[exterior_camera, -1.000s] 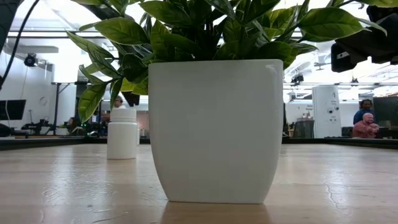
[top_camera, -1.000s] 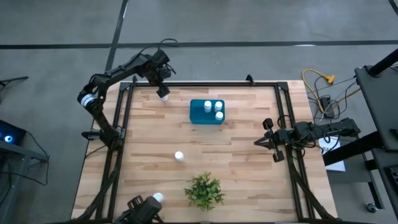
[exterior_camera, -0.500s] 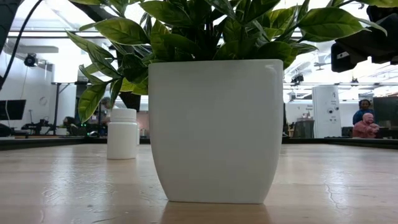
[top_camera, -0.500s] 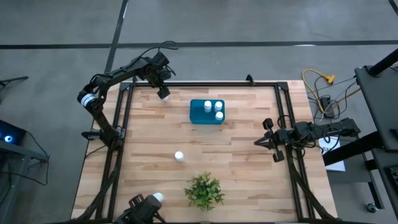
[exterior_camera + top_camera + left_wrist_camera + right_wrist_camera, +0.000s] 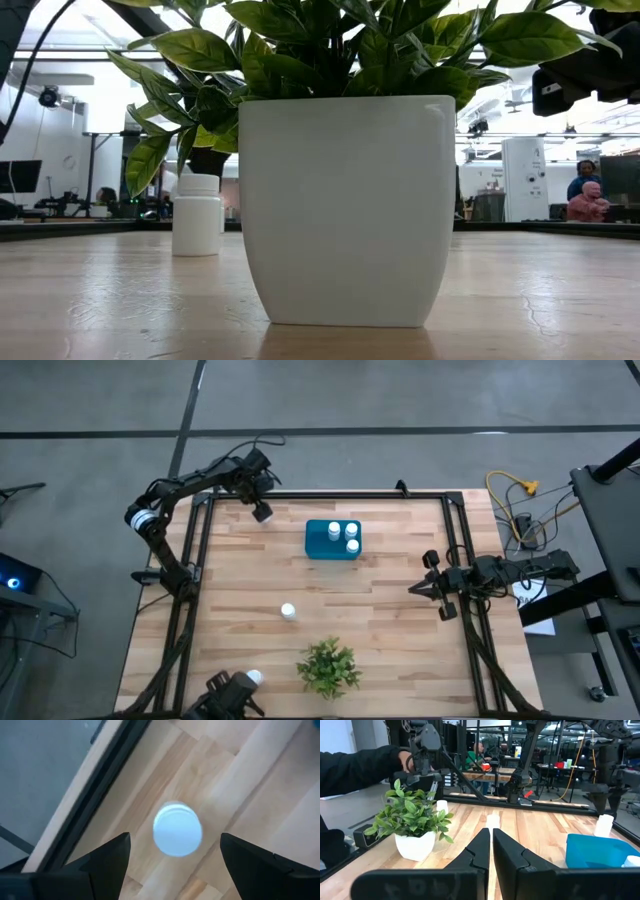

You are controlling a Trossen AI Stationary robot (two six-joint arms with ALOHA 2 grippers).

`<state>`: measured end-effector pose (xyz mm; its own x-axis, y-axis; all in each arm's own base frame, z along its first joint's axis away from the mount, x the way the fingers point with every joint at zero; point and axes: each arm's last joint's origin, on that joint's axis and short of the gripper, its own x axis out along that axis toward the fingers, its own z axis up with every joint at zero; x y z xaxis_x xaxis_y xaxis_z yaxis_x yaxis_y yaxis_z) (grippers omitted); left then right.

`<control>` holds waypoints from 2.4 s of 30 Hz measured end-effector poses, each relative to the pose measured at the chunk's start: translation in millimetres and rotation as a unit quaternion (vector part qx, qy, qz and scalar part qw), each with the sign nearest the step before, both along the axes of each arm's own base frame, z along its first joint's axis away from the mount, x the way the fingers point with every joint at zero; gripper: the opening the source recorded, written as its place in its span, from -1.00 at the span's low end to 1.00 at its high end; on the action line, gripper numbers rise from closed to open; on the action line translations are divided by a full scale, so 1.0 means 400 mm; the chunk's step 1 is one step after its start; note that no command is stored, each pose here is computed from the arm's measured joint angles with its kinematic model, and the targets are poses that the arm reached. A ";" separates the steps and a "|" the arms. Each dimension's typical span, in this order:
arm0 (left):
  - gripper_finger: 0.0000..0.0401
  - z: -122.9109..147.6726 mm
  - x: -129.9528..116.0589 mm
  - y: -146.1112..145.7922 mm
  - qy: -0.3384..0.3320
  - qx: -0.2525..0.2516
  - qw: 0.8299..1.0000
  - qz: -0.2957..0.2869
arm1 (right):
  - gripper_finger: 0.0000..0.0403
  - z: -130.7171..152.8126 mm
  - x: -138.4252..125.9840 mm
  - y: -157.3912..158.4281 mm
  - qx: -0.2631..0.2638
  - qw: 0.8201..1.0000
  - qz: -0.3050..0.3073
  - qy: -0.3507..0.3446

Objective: Pick and place pill bottles into a basket
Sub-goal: Put the white pill bottle into the blue bin

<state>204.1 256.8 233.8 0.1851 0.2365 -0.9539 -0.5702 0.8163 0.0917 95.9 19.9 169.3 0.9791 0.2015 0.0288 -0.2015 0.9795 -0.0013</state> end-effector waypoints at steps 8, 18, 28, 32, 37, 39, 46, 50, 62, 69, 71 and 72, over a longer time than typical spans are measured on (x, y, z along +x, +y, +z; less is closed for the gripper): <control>0.44 -0.019 0.001 0.014 -0.008 -0.008 1.000 -0.001 | -0.94 0.000 0.000 0.000 0.000 1.000 0.000 0.000; 0.44 -0.064 0.004 0.026 0.007 -0.027 1.000 -0.003 | -0.94 0.000 0.000 0.000 0.000 1.000 0.000 0.000; 0.44 -0.072 0.009 0.032 0.004 -0.023 1.000 -0.004 | -0.94 0.000 0.000 0.000 -0.001 1.000 0.000 0.000; 0.44 -0.072 0.009 0.032 0.004 -0.023 1.000 -0.004 | -0.94 0.000 0.000 0.000 0.000 1.000 0.000 0.000; 0.39 -0.072 0.009 0.033 0.003 -0.023 1.000 -0.004 | -0.94 0.000 0.000 0.000 -0.001 1.000 0.000 0.000; 0.31 -0.072 0.009 0.033 0.003 -0.022 1.000 -0.004 | -0.94 0.000 0.000 0.000 0.000 1.000 0.000 0.000; -0.17 -0.071 0.009 0.032 0.003 -0.023 1.000 -0.004 | -0.94 0.000 0.000 0.000 -0.001 1.000 0.000 0.000; -0.29 -0.071 0.009 0.032 0.003 -0.023 1.000 -0.008 | -0.94 0.000 0.000 0.000 -0.001 1.000 0.000 0.000; -0.29 -0.037 0.007 0.021 -0.010 -0.040 0.999 -0.013 | -0.94 0.000 0.000 0.000 0.000 1.000 0.000 0.000; -0.29 0.057 0.012 -0.015 -0.061 -0.037 0.997 -0.037 | -0.94 0.000 0.000 0.000 0.000 1.000 0.000 0.000; -0.29 0.088 0.022 -0.033 -0.098 -0.036 0.993 -0.057 | -0.94 0.000 0.000 0.000 0.000 1.000 0.000 0.000; -0.29 0.102 0.027 -0.045 -0.113 -0.037 0.991 -0.069 | -0.94 0.000 0.000 0.000 -0.001 1.000 0.000 0.000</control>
<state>215.1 238.8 274.7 0.4213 0.1259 -0.8981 -0.4518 0.8878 -0.0875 95.9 19.9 169.4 0.9791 0.2015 0.0292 -0.2015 0.9795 -0.0028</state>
